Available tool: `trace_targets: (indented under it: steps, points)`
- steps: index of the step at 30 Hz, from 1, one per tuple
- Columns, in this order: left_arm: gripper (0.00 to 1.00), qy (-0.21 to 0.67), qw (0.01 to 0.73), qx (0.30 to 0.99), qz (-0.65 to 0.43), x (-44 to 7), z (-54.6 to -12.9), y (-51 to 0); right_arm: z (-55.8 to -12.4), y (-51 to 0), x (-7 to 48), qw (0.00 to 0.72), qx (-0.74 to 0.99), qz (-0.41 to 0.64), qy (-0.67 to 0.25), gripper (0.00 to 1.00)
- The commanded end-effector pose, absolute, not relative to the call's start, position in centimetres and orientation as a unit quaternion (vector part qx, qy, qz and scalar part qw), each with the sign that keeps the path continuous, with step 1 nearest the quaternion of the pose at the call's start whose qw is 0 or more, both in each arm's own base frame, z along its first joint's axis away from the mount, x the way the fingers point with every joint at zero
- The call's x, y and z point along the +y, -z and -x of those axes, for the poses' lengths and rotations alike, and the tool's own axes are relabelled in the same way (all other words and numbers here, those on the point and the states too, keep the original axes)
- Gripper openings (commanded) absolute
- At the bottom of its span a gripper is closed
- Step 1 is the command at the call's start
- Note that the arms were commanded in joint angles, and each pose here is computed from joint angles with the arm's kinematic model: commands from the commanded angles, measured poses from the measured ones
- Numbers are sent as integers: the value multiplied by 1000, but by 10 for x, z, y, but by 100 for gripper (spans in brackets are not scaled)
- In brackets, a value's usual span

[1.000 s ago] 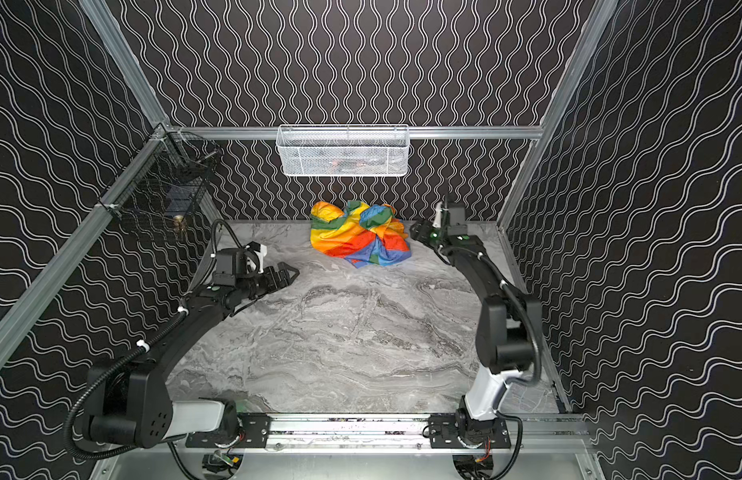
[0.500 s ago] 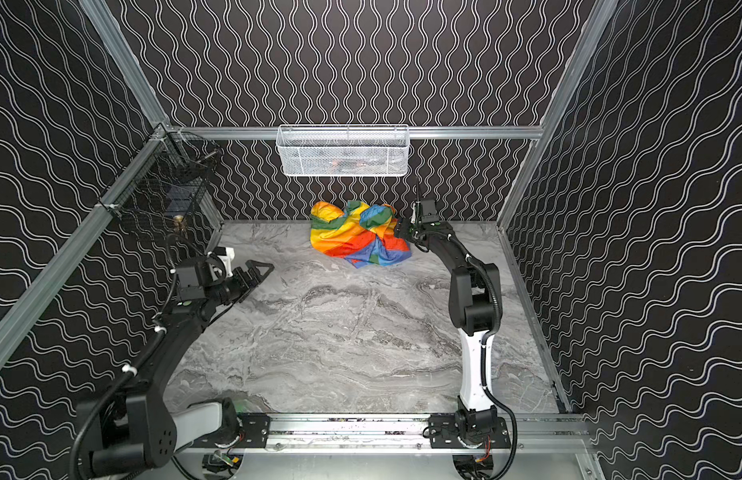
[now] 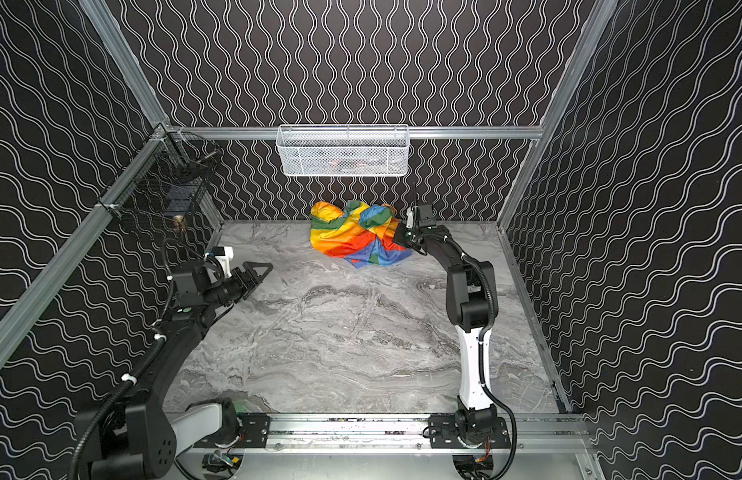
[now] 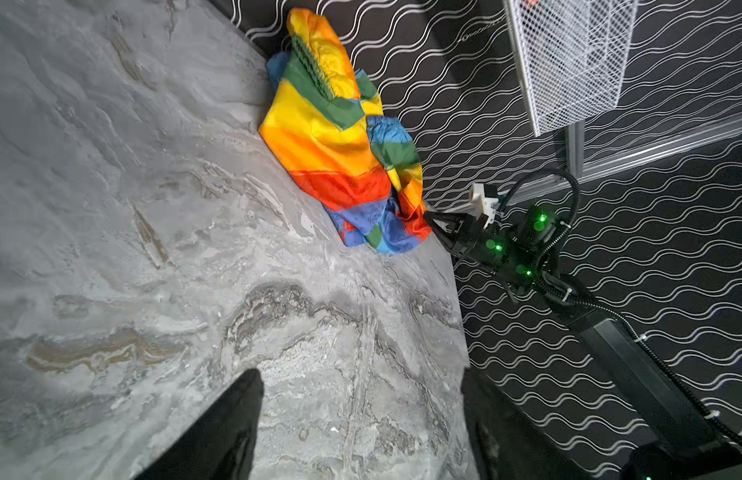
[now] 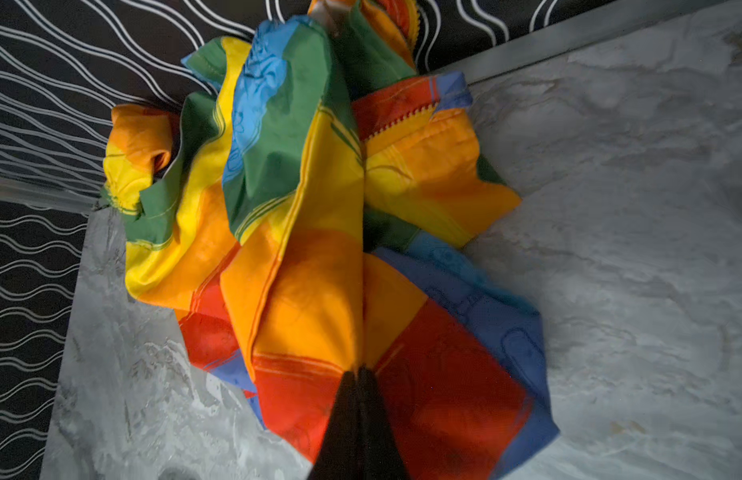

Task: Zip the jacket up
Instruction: 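Grasp the jacket edges with the left and right grippers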

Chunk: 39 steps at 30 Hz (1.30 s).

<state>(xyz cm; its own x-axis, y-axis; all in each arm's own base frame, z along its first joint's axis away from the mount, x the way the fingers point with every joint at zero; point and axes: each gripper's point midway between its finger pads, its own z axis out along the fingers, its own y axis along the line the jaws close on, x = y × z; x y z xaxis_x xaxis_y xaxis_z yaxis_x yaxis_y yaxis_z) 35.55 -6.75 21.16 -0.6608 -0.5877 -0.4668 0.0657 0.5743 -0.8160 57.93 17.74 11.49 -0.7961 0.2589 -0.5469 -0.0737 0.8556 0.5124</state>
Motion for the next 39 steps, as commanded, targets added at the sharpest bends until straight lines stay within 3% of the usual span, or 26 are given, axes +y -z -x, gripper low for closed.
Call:
trace_targets:
  steps: [1, 8, 14, 25, 31, 39]
  points:
    - [76, 465, 379, 788, 140, -77, -356, -223, -570, -143, 190, 330, 893, -35, -303, 0]
    - [72, 446, 382, 799, 125, -89, -353, -219, -523, -176, 210, 340, 884, 6, -321, 0]
    - [74, 436, 348, 827, 76, -139, -354, -203, -479, -195, 220, 337, 884, 28, -322, 0]
    - [67, 432, 302, 849, 36, -207, -363, -171, -392, -200, 217, 325, 889, 47, -319, 0]
    - [67, 393, 295, 870, 48, -204, -368, -155, -345, -183, 189, 322, 900, 19, -294, 0]
    - [65, 308, 287, 905, 66, -187, -381, -134, -302, -180, 109, 377, 904, -99, -173, 0]
